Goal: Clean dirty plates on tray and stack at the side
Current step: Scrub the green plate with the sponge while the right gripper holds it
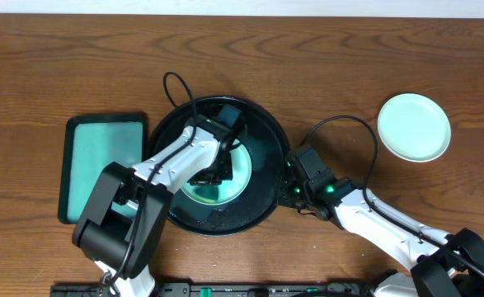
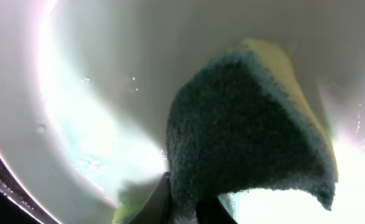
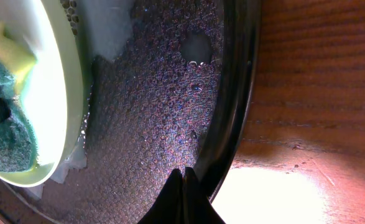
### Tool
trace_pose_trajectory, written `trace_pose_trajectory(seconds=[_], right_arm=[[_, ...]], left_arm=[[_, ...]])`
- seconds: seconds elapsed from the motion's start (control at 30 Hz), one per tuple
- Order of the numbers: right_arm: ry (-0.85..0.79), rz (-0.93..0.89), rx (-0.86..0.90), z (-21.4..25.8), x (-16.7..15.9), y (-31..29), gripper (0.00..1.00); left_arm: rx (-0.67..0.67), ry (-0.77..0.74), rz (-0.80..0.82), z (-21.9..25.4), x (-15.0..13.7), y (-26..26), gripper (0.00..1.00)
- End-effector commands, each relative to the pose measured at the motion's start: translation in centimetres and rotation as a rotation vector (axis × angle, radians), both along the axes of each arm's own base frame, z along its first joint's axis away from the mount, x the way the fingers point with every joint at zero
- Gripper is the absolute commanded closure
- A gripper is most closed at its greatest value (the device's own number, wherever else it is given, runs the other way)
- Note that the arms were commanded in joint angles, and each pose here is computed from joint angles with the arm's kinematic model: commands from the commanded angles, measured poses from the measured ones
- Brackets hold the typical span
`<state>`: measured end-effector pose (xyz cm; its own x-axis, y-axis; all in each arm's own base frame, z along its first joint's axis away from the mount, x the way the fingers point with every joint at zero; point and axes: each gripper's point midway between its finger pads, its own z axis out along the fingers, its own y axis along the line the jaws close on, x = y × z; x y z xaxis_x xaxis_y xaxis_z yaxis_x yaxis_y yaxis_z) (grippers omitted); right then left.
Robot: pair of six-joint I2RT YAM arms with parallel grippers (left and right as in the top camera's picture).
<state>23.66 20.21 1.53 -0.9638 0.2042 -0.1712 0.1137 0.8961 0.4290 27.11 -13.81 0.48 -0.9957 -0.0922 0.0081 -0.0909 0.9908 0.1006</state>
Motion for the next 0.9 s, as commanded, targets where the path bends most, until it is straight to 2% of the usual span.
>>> trace_pose_trajectory(seconds=[0.0,0.53,0.7,0.87], right_arm=[[-0.001,-0.020,-0.031,-0.4,0.0,-0.6,0.99],[-0.029,-0.098,-0.067,-0.5,1.0,-1.6,0.99],[-0.035,-0.118,-0.066,-0.4,1.4,-1.9,0.99],[-0.037,-0.119,-0.068,-0.4,1.4,-1.9,0.99]], left_arm=[[0.068,0.046,-0.074,-3.0,-1.2,0.4,0.93],[-0.236,0.133,-0.252,-2.9,-3.6,-6.6,0.93],[-0.349,0.138,-0.323,-2.2,-3.6,-8.7,0.93],[-0.390,0.125,-0.334,-1.8,-3.2,-9.6,0.93]])
